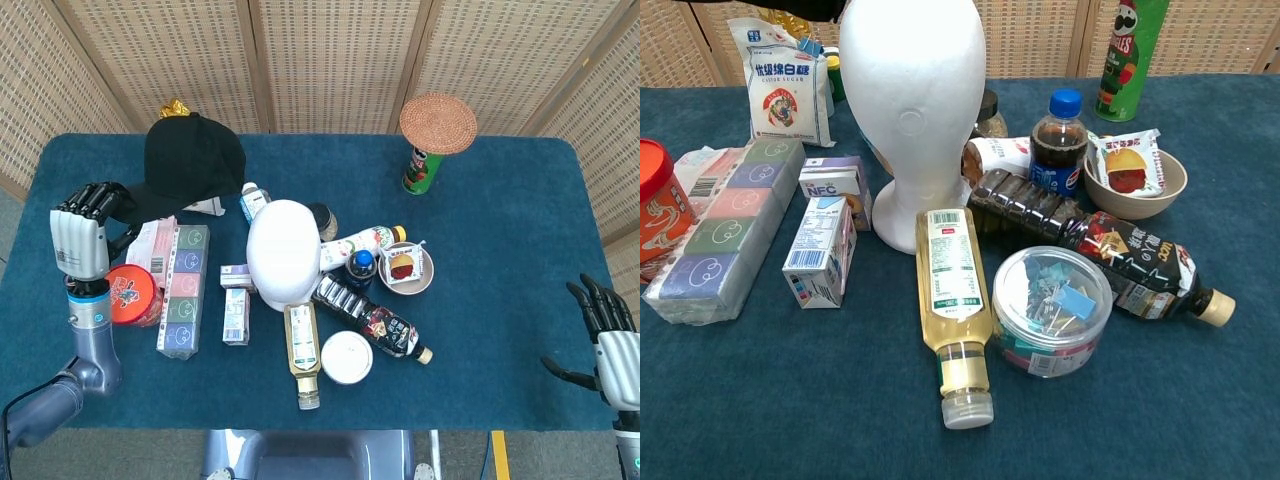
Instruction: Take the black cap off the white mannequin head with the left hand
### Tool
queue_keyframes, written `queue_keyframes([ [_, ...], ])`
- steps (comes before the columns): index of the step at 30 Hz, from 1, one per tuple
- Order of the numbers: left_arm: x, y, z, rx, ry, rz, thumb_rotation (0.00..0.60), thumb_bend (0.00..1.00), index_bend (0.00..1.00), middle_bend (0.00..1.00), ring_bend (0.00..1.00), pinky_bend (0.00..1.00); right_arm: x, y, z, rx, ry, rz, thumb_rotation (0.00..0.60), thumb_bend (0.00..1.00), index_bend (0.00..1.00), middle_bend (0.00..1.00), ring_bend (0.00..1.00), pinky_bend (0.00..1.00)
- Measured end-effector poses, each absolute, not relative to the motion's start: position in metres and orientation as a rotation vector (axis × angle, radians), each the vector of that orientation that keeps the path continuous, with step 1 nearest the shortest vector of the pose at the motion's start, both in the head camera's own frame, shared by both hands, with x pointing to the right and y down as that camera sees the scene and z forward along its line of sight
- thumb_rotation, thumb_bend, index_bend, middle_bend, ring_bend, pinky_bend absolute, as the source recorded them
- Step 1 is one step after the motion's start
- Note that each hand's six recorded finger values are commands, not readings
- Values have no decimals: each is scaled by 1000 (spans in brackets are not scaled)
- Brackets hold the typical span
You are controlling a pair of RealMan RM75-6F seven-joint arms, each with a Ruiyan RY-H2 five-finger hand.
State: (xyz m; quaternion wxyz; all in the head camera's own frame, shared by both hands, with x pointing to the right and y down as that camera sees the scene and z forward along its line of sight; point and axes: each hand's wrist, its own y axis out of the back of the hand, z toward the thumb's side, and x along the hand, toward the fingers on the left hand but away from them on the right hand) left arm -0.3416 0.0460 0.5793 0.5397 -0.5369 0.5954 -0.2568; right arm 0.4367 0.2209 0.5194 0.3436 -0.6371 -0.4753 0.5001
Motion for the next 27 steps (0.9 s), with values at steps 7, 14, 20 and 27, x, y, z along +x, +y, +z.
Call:
queue_keyframes([
  [7,-339,56,611,-1316,1345,-696,600,352,657,533,492,658,437,221,519,-1658,-1237,1301,600,71,36,0,0,51],
  [14,-333,68,632,-1402,1334,-733,600,336,638,510,434,577,439,220,520,-1662,-1238,1300,600,70,36,0,0,51],
  [20,-332,76,634,-1459,1332,-752,600,182,286,180,170,368,438,220,519,-1665,-1241,1294,600,70,36,0,0,51],
  [27,-331,84,629,-1508,1281,-803,600,40,31,0,3,216,435,222,519,-1686,-1233,1289,600,71,36,0,0,51],
])
